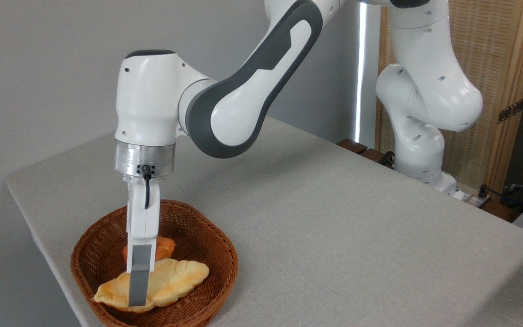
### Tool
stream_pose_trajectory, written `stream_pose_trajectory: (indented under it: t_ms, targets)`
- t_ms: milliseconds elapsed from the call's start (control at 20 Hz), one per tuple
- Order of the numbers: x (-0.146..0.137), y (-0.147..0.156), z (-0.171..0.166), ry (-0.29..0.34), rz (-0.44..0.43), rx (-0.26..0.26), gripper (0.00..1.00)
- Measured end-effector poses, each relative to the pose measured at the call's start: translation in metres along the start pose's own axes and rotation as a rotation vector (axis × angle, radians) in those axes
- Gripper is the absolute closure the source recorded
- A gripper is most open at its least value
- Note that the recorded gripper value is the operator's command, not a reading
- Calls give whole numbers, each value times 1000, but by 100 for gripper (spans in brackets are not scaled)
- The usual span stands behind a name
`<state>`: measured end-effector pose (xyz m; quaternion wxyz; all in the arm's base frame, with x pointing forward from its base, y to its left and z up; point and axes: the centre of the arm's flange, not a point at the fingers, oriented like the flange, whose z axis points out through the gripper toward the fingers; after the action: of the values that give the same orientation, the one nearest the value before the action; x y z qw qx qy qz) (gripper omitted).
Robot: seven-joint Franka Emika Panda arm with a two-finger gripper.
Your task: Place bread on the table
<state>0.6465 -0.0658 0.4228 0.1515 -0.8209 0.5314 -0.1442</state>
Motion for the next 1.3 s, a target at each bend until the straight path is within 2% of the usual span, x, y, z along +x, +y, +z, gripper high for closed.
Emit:
stream_pose_trajectory:
  t_ms: [250, 350, 650, 750, 1000, 1150, 1300]
  targets:
    - [0, 0, 0, 0, 0, 0, 67]
    - [0, 0, 0, 0, 0, 0, 71]
    - [0, 0, 0, 0, 0, 0, 72]
    - [0, 0, 0, 0, 0, 0, 76]
    - [0, 0, 0, 0, 1, 0, 76]
    - [0, 0, -1, 1, 1, 1, 84]
    - [0, 0, -1, 1, 0, 2, 85]
